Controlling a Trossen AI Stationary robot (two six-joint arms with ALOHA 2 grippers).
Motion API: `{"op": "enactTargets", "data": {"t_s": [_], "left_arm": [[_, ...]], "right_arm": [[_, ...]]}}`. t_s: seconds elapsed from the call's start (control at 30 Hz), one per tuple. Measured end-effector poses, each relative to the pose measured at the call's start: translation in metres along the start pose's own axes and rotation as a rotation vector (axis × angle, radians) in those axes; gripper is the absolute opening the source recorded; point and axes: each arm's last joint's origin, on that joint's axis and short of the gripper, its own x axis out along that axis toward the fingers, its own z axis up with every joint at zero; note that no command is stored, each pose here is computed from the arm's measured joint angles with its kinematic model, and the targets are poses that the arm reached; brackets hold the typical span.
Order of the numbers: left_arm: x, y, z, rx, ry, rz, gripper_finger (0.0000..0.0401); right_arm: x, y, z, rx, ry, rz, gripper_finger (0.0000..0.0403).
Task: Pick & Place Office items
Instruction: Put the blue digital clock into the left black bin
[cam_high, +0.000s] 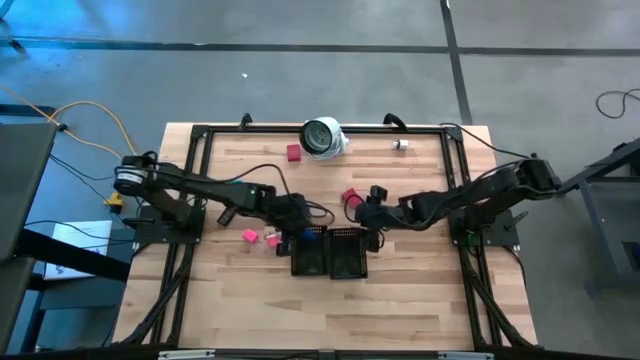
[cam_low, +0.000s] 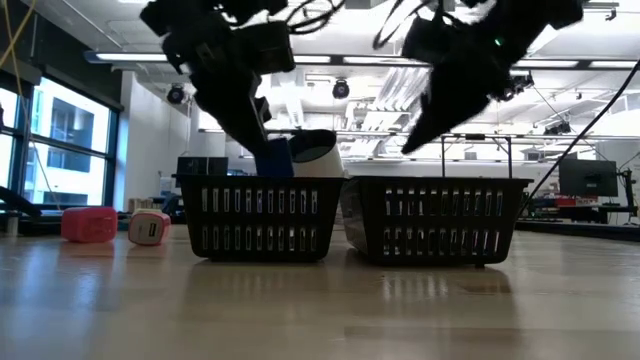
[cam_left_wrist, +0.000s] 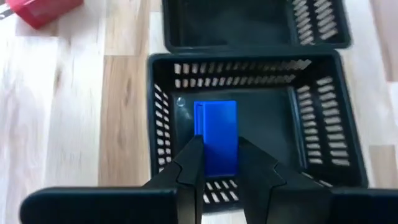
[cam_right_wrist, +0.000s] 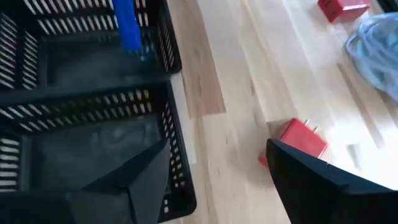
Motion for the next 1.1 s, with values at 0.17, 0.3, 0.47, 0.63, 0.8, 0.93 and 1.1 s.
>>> {"op": "enactTargets", "data": {"t_s": [0.17, 0.3, 0.47, 0.63, 0.8, 0.93, 1.1], "left_arm": [[0.009, 0.001, 0.003, -0.009, 0.068, 0.008, 0.0058], [0.014, 0.002, 0.005, -0.01, 0.082, 0.011, 0.0058], [0.014, 0.007, 0.005, -0.028, 0.092, 0.022, 0.0058], [0.013, 0.012, 0.005, -0.039, 0.098, 0.03, 0.0058], [0.013, 0.014, 0.005, -0.051, 0.102, -0.004, 0.0058], [0.013, 0.016, 0.005, -0.054, 0.105, -0.005, 0.0058], [0.012, 0.016, 0.004, -0.056, 0.112, -0.021, 0.0058]], "right_arm": [[0.003, -0.001, -0.01, 0.002, 0.0, -0.047, 0.0254], [0.003, 0.002, -0.009, -0.003, -0.044, -0.03, 0.0254], [0.004, 0.002, -0.009, -0.011, -0.049, -0.031, 0.0254], [0.004, 0.002, -0.008, -0.022, -0.061, -0.025, 0.0254], [0.004, 0.003, -0.006, -0.025, -0.076, -0.022, 0.0254], [0.004, 0.003, -0.006, -0.025, -0.078, -0.006, 0.0254], [0.004, 0.003, -0.006, -0.024, -0.08, -0.006, 0.0254]]}}
